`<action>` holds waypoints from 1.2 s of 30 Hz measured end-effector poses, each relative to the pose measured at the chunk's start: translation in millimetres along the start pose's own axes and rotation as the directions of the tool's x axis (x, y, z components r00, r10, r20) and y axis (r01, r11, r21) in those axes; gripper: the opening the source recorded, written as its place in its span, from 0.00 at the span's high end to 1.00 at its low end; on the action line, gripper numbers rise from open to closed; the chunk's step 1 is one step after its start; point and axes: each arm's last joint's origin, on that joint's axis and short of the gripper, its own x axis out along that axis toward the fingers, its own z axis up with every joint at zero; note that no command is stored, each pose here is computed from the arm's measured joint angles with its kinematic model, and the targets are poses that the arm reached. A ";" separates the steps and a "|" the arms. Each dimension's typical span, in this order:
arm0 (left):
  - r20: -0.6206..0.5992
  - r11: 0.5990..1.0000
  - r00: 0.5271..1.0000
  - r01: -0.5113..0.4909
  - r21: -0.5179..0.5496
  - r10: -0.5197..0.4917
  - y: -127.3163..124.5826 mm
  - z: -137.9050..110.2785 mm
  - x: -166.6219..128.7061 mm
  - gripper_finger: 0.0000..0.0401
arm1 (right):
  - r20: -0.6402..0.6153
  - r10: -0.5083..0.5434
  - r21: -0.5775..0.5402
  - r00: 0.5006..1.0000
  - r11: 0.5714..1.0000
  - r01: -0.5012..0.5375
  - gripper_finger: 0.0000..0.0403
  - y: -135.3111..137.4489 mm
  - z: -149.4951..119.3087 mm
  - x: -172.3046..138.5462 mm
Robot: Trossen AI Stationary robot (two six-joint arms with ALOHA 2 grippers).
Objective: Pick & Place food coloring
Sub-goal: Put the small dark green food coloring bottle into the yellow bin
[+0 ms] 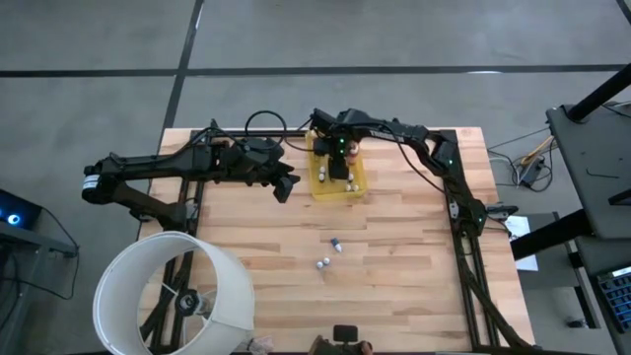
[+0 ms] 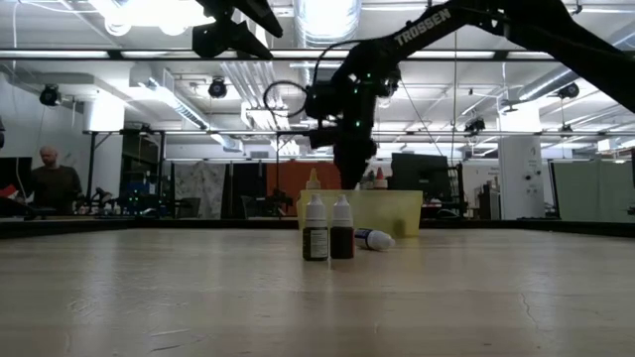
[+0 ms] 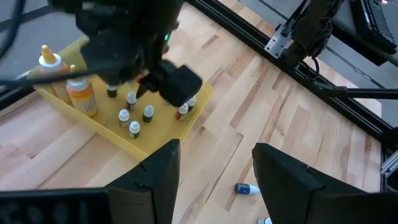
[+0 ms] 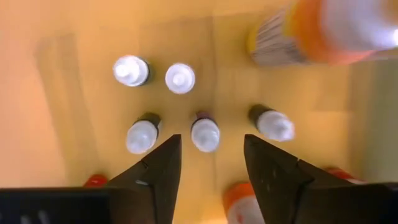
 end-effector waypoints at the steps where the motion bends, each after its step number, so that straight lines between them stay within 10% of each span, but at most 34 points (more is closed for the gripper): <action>1: 0.000 1.000 1.000 0.000 0.000 0.000 0.0 0.0 0.0 0.57 | 0.002 -0.001 0.000 1.000 1.000 0.001 0.58 0.1 0.6 -6.8; 20: -0.004 1.000 1.000 -0.002 0.004 0.002 0.1 -0.4 0.0 0.57 | 0.224 0.237 0.106 0.945 0.958 -0.266 0.58 64.3 -22.9 -125.3; 36: -0.172 0.984 0.975 0.156 0.082 -0.140 -8.9 -11.8 25.8 0.57 | 0.534 0.241 0.158 0.811 0.913 -0.376 0.62 161.4 -112.0 -154.0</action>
